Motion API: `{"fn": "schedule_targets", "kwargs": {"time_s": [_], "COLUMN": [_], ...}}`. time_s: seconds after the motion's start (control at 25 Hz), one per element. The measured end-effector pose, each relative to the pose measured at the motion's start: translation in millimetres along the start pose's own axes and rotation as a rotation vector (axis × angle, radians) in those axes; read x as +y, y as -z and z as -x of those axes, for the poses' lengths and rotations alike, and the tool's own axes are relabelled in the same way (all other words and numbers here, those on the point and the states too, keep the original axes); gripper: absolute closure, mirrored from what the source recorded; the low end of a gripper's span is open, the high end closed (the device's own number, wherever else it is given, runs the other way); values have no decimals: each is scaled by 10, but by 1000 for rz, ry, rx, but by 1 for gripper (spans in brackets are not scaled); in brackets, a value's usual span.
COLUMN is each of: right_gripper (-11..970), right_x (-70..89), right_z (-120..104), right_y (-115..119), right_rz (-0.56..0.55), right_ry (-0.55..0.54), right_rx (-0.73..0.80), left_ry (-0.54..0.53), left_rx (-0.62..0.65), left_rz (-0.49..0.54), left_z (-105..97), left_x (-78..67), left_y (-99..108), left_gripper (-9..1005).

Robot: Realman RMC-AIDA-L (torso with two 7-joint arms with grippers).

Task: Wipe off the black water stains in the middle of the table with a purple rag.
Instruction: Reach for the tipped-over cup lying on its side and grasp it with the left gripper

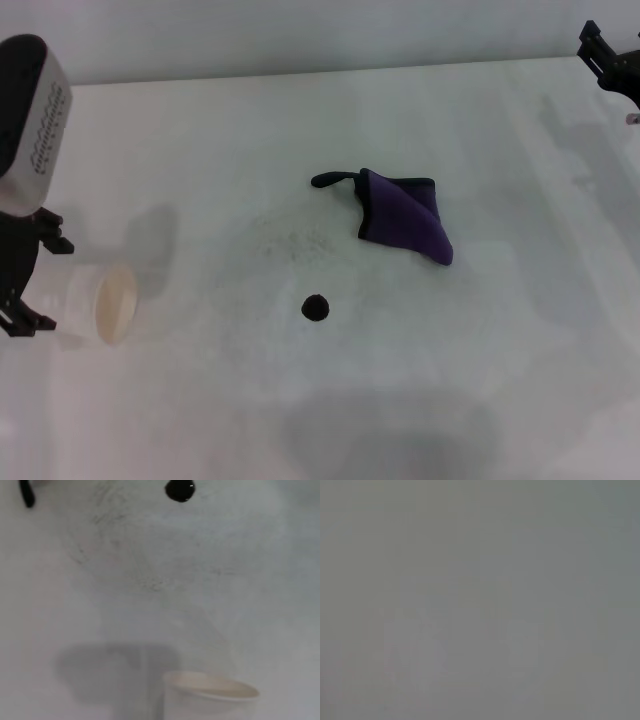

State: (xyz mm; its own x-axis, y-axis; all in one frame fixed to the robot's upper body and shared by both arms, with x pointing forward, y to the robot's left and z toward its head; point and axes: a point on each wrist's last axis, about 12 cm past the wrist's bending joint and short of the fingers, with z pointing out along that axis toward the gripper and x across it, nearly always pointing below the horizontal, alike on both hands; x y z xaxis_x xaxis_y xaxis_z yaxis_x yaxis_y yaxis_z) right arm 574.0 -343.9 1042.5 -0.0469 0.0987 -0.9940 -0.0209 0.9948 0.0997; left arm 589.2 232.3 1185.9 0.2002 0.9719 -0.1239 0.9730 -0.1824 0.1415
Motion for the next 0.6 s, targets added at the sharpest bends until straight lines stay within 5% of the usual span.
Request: {"fn": "schedule_targets", "kwargs": {"time_s": [0.6], "right_gripper": [129], "right_x": [10], "right_z": [4], "right_y": [-8], "right_rz": [6], "right_ry": [3], "right_rx": [0], "left_ry": [11], "left_rx": [31], "left_rz": [42], "left_z": [-35], "left_x": [-54], "left_y": [-237], "left_gripper": [120]}}
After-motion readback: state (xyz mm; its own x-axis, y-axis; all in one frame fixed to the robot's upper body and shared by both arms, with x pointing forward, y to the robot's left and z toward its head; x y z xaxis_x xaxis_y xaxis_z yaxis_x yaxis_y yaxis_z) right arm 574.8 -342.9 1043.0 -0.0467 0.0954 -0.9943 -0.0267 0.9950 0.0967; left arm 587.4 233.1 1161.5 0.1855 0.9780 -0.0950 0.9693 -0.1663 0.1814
